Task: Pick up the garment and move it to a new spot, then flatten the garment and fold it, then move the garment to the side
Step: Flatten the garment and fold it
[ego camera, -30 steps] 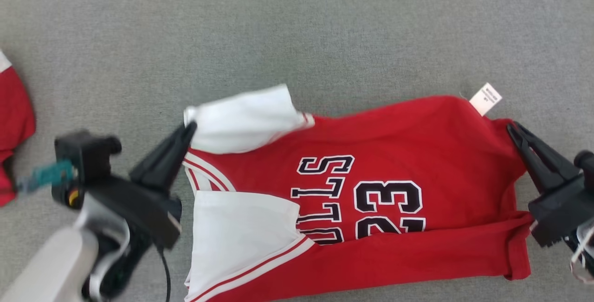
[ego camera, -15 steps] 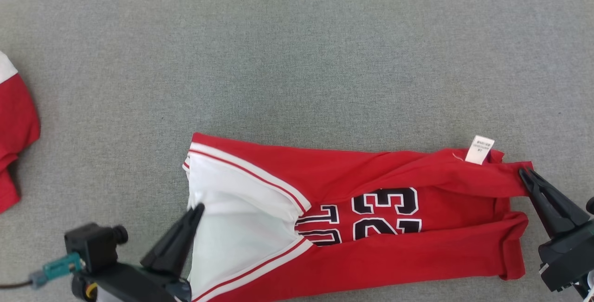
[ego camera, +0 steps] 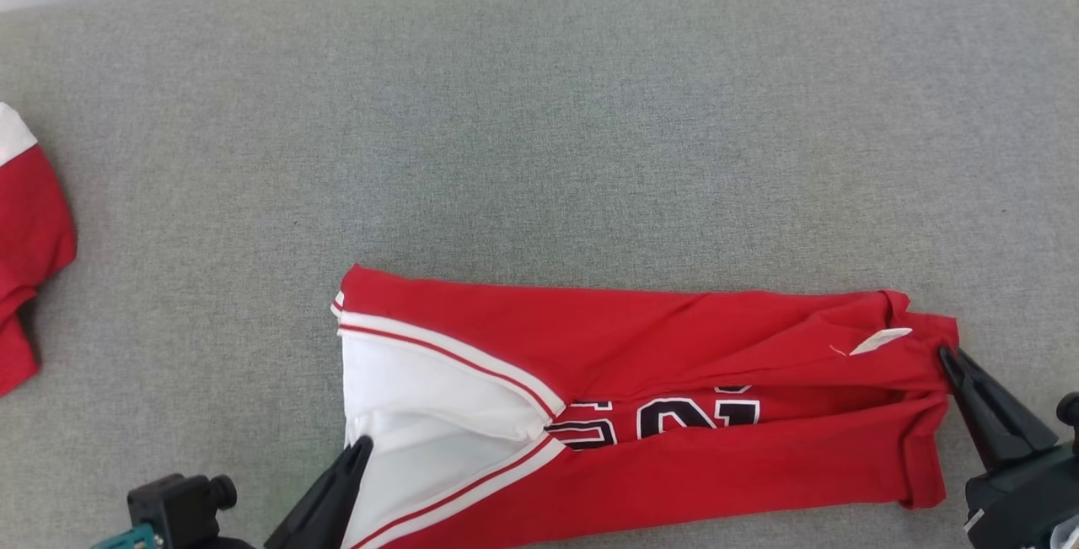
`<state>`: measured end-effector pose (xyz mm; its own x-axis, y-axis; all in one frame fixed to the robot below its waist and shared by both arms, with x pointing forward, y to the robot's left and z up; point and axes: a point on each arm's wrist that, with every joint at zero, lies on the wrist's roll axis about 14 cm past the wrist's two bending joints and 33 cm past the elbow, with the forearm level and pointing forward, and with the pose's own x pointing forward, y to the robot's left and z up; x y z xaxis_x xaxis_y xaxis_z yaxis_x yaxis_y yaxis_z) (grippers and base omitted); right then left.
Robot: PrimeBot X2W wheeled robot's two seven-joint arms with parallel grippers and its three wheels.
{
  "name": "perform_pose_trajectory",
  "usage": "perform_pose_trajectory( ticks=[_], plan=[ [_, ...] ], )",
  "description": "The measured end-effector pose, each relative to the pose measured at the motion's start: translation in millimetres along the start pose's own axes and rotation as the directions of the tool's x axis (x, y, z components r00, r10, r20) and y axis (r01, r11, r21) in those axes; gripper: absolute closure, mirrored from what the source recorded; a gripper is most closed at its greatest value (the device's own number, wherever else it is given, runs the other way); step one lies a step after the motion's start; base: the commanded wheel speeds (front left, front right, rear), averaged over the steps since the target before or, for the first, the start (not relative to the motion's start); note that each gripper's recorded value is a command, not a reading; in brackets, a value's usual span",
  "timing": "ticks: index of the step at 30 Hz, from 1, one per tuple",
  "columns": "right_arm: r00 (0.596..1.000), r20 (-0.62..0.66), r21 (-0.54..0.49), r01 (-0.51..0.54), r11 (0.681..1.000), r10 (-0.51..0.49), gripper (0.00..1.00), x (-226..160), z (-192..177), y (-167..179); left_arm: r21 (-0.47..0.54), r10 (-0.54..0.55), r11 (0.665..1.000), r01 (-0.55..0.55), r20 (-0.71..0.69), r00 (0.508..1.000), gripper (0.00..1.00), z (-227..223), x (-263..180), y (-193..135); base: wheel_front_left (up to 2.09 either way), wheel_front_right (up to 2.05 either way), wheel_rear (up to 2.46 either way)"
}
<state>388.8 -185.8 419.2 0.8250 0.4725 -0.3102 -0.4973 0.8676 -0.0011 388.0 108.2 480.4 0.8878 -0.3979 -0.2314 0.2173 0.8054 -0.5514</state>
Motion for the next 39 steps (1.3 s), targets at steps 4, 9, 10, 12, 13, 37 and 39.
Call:
perform_pose_trajectory(
  ticks=[4,9,10,12,13,37,39],
  plan=[
    [0.999,-0.009,0.065,0.034,0.997,-0.034,0.0,-4,-7,0,-0.023,0.047,0.999,-0.048,-0.024,0.999,0.0,-11,-3,10,0.0,0.0,0.0],
    [0.993,0.057,0.195,0.088,0.977,-0.101,0.0,-8,5,-2,-0.019,0.086,0.996,-0.085,0.028,0.996,0.0,-5,-5,16,0.0,0.0,0.0],
    [0.989,0.079,0.223,0.101,0.97,-0.121,0.0,-10,10,-4,-0.013,0.092,0.996,-0.092,0.045,0.995,0.0,-2,-6,16,0.0,0.0,0.0],
    [0.981,0.127,0.272,0.107,0.956,-0.146,0.0,-13,22,-2,0.003,0.104,0.994,-0.105,0.089,0.991,0.0,6,-6,16,0.0,0.0,0.0],
    [0.975,0.158,0.292,0.107,0.95,-0.159,0.0,-14,30,-1,0.014,0.117,0.993,-0.119,0.115,0.987,0.0,11,-7,18,0.0,0.0,0.0],
    [0.862,0.425,0.161,0.226,0.961,-0.275,0.0,-27,117,14,0.294,0.083,0.9,-0.323,0.61,0.788,0.0,123,-17,-11,0.0,0.0,0.0],
    [0.877,0.403,0.144,0.22,0.965,-0.261,0.0,-27,111,22,0.32,0.076,0.888,-0.331,0.608,0.791,0.0,120,-20,-11,0.0,0.0,0.0]
  ],
)
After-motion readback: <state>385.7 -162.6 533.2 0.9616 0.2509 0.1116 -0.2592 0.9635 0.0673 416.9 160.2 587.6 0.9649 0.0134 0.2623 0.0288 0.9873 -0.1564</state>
